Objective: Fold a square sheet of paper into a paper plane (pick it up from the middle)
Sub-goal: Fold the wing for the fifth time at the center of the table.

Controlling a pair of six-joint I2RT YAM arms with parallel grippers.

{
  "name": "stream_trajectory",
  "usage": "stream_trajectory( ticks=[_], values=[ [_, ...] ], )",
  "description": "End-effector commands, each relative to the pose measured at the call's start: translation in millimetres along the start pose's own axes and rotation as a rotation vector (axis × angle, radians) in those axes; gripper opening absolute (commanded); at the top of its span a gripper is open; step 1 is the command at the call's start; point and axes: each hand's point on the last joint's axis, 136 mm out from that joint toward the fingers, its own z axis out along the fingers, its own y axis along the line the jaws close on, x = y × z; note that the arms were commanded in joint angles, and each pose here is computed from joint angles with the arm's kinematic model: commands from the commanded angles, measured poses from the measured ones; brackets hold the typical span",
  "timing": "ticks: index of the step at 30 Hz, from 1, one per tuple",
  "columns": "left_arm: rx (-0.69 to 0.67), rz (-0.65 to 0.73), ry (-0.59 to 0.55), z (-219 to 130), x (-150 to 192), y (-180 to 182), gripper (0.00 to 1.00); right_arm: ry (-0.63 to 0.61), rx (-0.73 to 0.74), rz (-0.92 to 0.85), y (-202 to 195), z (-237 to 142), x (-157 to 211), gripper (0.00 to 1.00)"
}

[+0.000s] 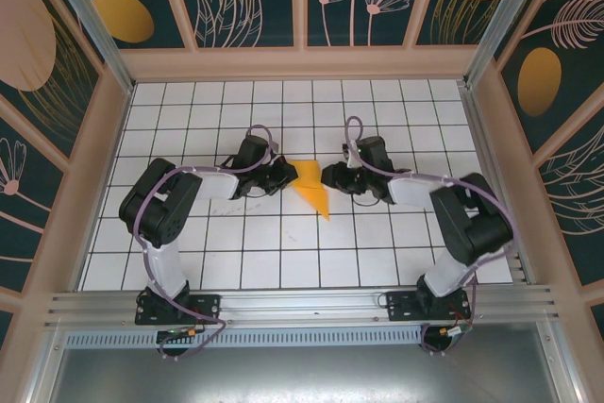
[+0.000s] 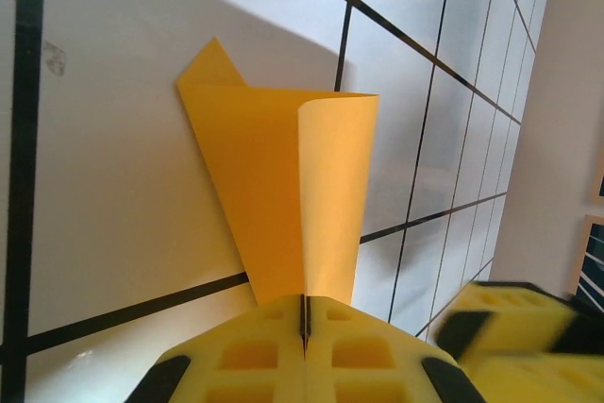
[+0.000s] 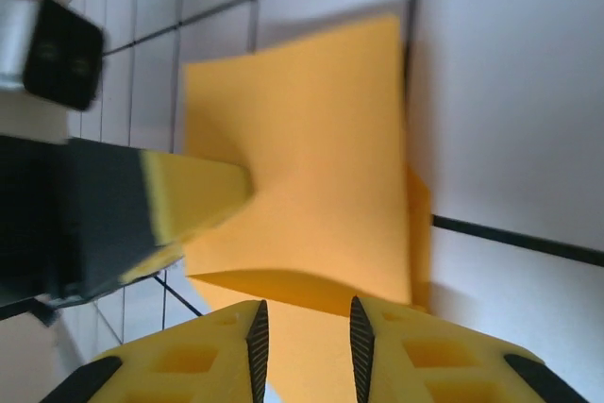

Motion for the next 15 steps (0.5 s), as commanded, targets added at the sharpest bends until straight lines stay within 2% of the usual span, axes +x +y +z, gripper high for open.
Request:
stream_trajectory(
  ticks=[1, 4, 8, 11, 15],
  values=[
    [0.024, -0.004, -0.018, -7, -3, -12, 0.0, -0.152, 0.216, -0.253, -1, -10, 6, 0.34],
    [0.018, -0.003, -0.024, -9, -4, -13, 0.0, -0.215, 0.27, -0.44, 11, -8, 22, 0.35],
    [0.011, -0.001, -0.019, -9, -3, -13, 0.0, -0.213, 0.388, -0.64, 17, 5, 42, 0.35],
    [0.008, 0.004, -0.02, -9, -4, -14, 0.0, -0.197, 0.453, -0.745, 15, 17, 58, 0.34],
    [0.004, 0.0, -0.015, -9, -2, -11, 0.0, -0.234, 0.562, -0.833, 13, 21, 57, 0.34]
  ],
)
